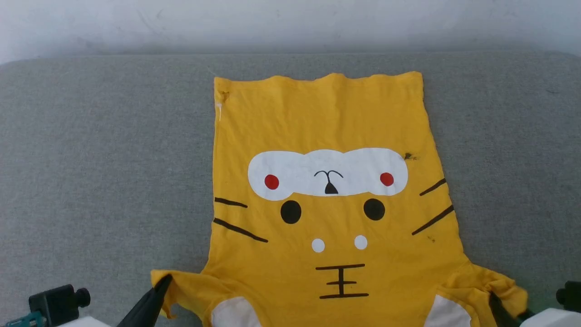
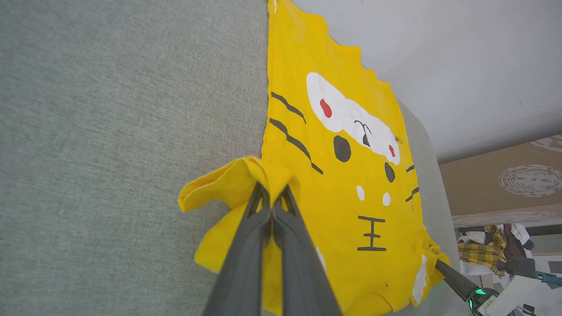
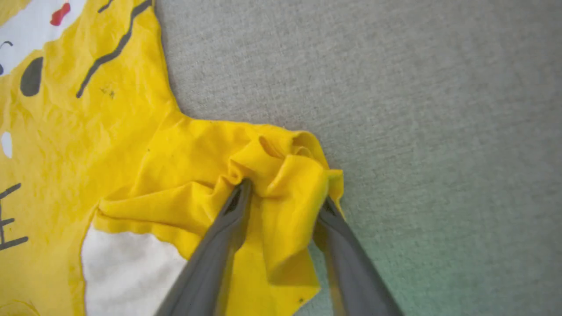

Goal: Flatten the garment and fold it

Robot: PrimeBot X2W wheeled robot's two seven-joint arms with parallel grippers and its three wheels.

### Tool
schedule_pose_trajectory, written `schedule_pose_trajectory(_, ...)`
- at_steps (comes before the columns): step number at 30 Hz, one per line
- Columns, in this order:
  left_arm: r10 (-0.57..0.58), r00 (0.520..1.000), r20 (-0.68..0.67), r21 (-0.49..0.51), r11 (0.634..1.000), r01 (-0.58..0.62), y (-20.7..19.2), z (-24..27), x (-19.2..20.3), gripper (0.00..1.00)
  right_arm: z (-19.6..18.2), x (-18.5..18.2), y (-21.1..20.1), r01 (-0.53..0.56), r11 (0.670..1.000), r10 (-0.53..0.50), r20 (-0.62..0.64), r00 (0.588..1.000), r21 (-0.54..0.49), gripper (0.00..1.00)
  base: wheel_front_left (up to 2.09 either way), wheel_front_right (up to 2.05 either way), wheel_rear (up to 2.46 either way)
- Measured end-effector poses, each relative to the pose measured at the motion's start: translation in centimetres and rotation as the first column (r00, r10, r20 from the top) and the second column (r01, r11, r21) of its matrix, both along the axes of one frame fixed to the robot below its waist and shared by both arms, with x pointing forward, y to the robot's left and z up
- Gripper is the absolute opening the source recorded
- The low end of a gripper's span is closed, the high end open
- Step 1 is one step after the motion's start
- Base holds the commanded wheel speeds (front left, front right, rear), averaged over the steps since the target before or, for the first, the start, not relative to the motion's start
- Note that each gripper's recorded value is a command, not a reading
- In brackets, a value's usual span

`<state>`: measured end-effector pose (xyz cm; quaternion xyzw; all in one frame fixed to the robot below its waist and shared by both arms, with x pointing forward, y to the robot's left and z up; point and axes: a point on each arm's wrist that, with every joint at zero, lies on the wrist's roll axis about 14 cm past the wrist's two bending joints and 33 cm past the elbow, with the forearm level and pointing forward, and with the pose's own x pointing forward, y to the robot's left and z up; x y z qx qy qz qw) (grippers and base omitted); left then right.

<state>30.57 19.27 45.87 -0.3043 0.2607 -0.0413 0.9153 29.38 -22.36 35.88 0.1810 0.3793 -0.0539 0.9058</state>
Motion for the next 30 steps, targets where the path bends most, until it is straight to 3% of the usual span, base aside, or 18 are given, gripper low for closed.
schedule_pose_trajectory(4, -0.015, 1.0, 0.007, 0.012, 1.0, 0.015, -0.2, 0.1, 0.1, 0.0, 2.0, 1.9, -0.6, -0.009, 0.998, 0.013, 0.069, 0.998, -0.058, 1.0, 0.0, 0.0, 0.0)
schedule_pose_trajectory(7, -0.025, 1.0, 0.014, 0.025, 0.999, 0.025, -0.4, 0.2, 0.3, 0.0, 6.1, 4.8, -1.9, 0.001, 0.99, 0.027, 0.194, 0.981, -0.144, 1.0, 0.0, 0.0, 0.0)
schedule_pose_trajectory(13, -0.045, 0.999, 0.028, 0.024, 0.999, 0.044, -1.1, 0.5, 0.8, 0.0, 17.4, 13.0, -1.6, 0.021, 0.952, 0.139, 0.491, 0.86, -0.305, 1.0, 0.0, 0.0, 0.0)
schedule_pose_trajectory(16, -0.053, 0.998, 0.028, 0.023, 0.998, 0.052, -1.2, 0.4, 1.2, 0.0, 20.9, 16.8, 0.3, -0.003, 0.948, 0.194, 0.57, 0.799, -0.318, 1.0, 0.0, 0.0, 0.0)
schedule_pose_trajectory(19, -0.058, 0.998, 0.023, 0.022, 0.998, 0.058, -1.3, 0.0, 1.8, 0.0, 22.6, 20.5, 1.8, -0.038, 0.936, 0.252, 0.59, 0.768, -0.35, 1.0, 0.0, 0.0, 0.0)
schedule_pose_trajectory(22, -0.061, 0.998, 0.013, 0.025, 0.998, 0.061, -1.3, -0.5, 2.4, 0.0, 22.6, 24.1, 3.4, -0.09, 0.94, 0.278, 0.582, 0.764, -0.33, 1.0, 0.0, 0.0, 0.0)
schedule_pose_trajectory(24, -0.065, 0.998, 0.002, 0.02, 0.998, 0.064, -1.3, -0.9, 2.8, 0.0, 21.7, 26.2, 4.0, -0.111, 0.947, 0.27, 0.556, 0.786, -0.302, 1.0, 0.0, 0.0, 0.0)
schedule_pose_trajectory(30, -0.057, 0.998, -0.034, 0.011, 0.998, 0.057, -1.0, -2.6, 3.8, 0.0, 17.5, 30.7, 4.3, -0.16, 0.923, 0.305, 0.411, 0.859, -0.35, 1.0, 0.0, 0.0, 0.0)
